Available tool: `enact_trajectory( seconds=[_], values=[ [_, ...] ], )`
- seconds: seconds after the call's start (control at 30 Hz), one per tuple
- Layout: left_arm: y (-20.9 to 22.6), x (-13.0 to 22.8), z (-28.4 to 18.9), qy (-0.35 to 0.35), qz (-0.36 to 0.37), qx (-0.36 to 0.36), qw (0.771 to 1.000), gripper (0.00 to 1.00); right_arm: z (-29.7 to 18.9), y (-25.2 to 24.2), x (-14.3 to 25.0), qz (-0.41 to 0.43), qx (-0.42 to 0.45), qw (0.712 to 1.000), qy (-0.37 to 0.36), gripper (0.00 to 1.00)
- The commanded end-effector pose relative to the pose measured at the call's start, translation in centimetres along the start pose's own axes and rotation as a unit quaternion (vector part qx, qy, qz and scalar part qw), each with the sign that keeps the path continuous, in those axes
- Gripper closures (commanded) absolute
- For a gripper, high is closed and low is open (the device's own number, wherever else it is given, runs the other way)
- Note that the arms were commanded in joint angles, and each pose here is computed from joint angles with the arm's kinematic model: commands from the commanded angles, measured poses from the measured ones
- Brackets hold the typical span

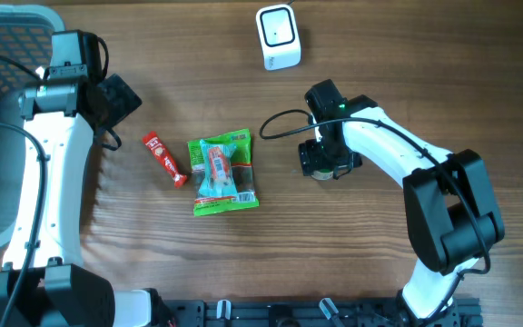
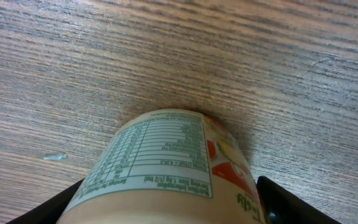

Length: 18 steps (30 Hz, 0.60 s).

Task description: Scan the item barcode

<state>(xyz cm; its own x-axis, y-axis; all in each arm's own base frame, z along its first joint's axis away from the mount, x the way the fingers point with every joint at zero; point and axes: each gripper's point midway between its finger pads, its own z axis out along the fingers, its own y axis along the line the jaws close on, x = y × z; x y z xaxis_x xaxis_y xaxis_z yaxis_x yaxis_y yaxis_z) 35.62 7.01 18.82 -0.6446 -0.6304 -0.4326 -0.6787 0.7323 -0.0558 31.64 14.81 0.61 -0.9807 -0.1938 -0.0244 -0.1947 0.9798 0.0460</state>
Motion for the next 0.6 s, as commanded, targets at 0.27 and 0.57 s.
enact_trajectory(
  seconds=[0.27, 0.57],
  values=[
    [0.3, -0.8, -0.5, -0.013, -0.004, -0.003, 1.0, 0.0, 0.0, -0.1, -0.6, 0.007, 0.007, 1.0, -0.006, 0.45],
    [0.3, -0.8, -0.5, -0.013, -0.004, -0.003, 1.0, 0.0, -7.3, 1.0, -2.4, 0.001, -0.027, 0.995, -0.1, 0.55]
  ],
)
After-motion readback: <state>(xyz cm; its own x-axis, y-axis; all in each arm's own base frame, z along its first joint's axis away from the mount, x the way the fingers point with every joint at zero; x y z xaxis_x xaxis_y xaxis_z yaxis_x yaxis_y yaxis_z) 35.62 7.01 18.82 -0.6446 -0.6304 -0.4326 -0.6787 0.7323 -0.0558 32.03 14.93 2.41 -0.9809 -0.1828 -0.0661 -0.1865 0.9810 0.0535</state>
